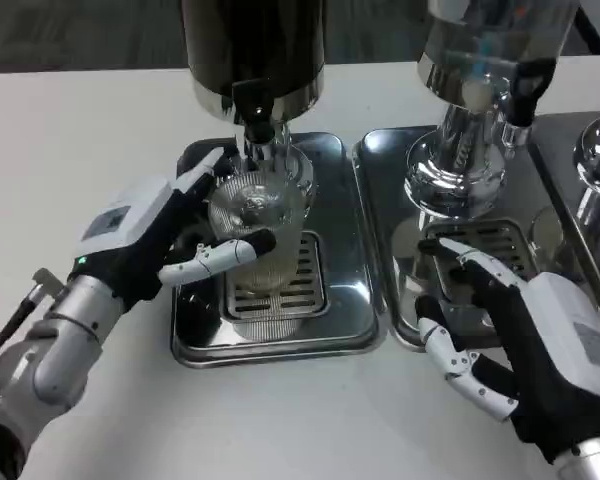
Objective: Grasp the cup under the faucet to collect the drink, then remove the cup.
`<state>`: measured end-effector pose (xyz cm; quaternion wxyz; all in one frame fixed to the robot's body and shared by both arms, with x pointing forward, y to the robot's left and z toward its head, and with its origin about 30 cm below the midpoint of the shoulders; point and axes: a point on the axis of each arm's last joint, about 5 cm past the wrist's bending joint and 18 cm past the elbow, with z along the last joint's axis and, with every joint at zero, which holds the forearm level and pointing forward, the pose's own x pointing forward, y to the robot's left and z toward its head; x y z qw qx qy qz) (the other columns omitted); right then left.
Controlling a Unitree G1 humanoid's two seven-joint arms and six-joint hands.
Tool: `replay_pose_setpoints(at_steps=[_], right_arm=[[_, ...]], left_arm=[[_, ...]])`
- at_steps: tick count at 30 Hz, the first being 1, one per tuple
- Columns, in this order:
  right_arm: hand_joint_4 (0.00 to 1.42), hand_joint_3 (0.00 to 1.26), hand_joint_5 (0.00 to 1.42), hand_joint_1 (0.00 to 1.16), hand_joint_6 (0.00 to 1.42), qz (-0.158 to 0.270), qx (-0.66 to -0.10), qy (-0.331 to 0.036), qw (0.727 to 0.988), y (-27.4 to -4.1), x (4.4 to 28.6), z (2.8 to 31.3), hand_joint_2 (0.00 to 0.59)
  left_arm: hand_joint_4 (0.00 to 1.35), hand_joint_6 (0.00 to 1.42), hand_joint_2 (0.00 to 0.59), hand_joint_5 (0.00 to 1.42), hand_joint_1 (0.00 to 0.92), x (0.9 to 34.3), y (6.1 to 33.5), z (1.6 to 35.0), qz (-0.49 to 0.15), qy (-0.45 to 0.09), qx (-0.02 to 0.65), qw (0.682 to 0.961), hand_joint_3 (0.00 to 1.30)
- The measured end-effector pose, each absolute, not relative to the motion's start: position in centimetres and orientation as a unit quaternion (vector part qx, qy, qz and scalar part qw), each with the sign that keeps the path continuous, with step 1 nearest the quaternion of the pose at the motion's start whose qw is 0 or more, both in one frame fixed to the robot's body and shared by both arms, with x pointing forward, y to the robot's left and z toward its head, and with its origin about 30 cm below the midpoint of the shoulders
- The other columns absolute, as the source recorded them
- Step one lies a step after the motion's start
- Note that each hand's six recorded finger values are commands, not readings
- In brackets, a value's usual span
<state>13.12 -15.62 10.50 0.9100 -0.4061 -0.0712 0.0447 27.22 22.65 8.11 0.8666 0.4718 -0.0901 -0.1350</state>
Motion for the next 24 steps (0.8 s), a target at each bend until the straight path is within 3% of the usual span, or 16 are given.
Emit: replay_pose_setpoints(at_steps=[8, 17, 24], right_arm=[[0.2, 0.25, 0.28, 0.35, 0.39, 0.045, -0.406, -0.072, 0.91, -15.7, 13.2, 10.5, 0.437], [0.2, 0.25, 0.28, 0.35, 0.37, 0.044, -0.402, -0.073, 0.911, -15.7, 13.5, 10.6, 0.437], [0.21, 0.25, 0.29, 0.36, 0.35, 0.045, -0.398, -0.075, 0.913, -15.8, 13.9, 10.6, 0.45]], left_arm=[[0.07, 0.37, 0.021, 0.33, 0.0, 26.1, 24.1, 8.4, -0.122, -0.115, 0.456, 0.874, 0.05], [0.09, 0.35, 0.022, 0.29, 0.0, 23.1, 27.9, 10.4, -0.089, -0.187, 0.42, 0.884, 0.12], [0.27, 0.29, 0.06, 0.34, 0.0, 21.4, 30.2, 12.0, -0.079, -0.202, 0.37, 0.903, 0.3]])
